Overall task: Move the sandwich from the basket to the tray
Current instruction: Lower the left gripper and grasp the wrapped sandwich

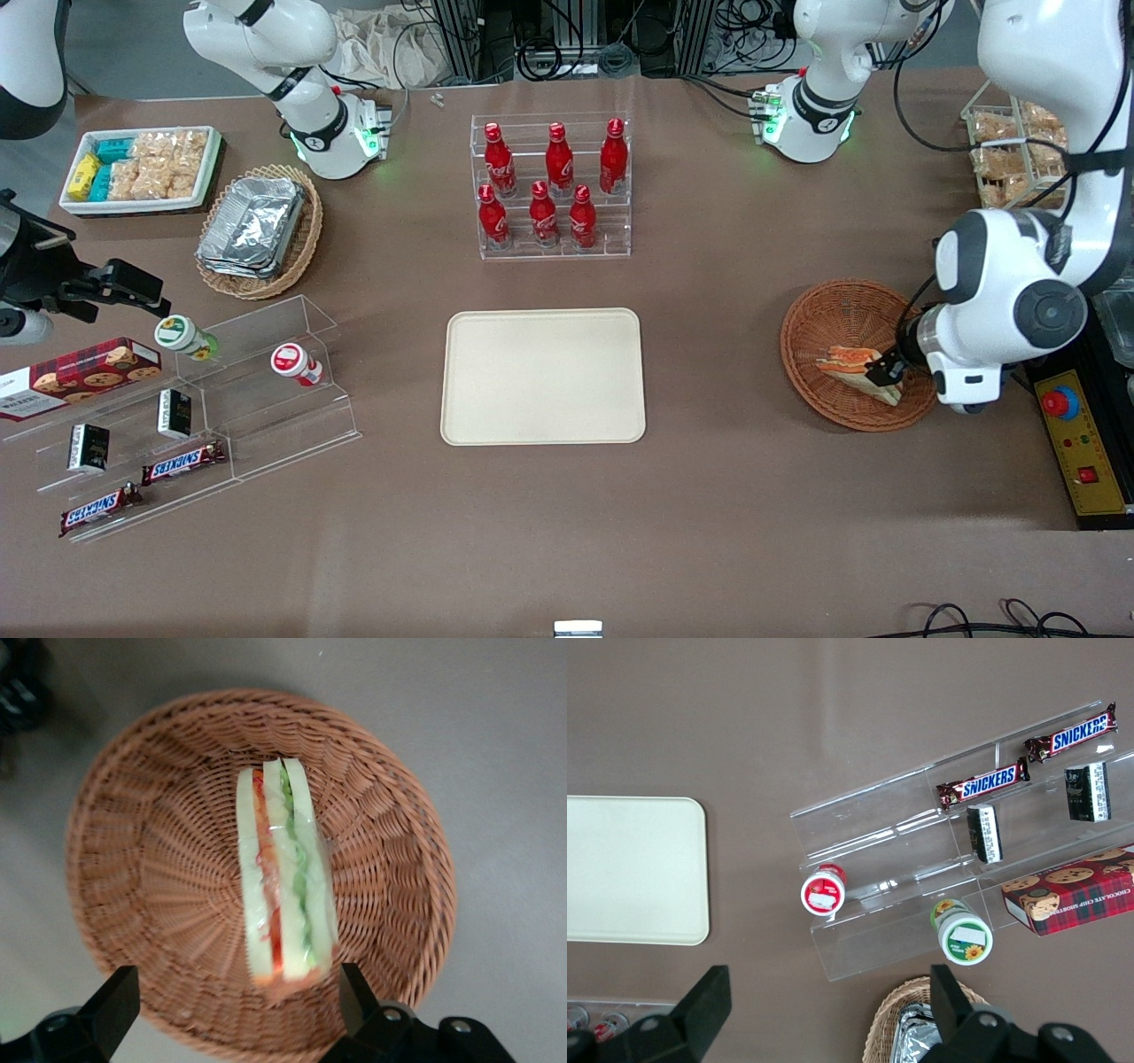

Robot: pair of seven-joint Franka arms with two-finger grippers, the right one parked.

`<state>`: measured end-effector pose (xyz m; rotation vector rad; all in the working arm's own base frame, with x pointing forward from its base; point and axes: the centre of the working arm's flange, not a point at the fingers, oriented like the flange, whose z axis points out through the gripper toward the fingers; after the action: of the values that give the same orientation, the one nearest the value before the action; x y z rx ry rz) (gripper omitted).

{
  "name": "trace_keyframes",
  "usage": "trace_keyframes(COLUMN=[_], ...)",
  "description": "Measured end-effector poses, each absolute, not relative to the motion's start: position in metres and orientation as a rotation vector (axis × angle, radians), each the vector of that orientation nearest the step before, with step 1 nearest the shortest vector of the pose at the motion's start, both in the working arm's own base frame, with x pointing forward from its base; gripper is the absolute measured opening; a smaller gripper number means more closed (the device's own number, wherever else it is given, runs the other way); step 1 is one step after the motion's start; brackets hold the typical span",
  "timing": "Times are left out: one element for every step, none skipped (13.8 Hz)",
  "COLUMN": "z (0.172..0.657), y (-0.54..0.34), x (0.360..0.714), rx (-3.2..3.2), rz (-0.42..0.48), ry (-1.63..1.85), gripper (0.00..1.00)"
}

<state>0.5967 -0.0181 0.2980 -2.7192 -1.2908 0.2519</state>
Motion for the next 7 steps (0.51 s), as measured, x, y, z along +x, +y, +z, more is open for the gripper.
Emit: trace_keyframes(z=[0.280,0.264,0.249,0.236,0.228,0.224,0.225], y=[-0.019,-0.019,-0.020,-0.020,-0.020,-0.020,-0.020], x=[0.598,0.597,0.596,0.594,0.592,0.592,0.592], rx=[-2.694,-2.674,-2.662,-2.659,-2.659,-2.658,-2.657], rz=[0.255,0.261,0.267,0.268,0.267,0.268,0.265], ry=[-1.339,-1.372,-1.393,-1.403,-1.409,-1.414,-1.418], gripper=[1.00,1.00,1.00,1.00,0.95,0.94,0.85])
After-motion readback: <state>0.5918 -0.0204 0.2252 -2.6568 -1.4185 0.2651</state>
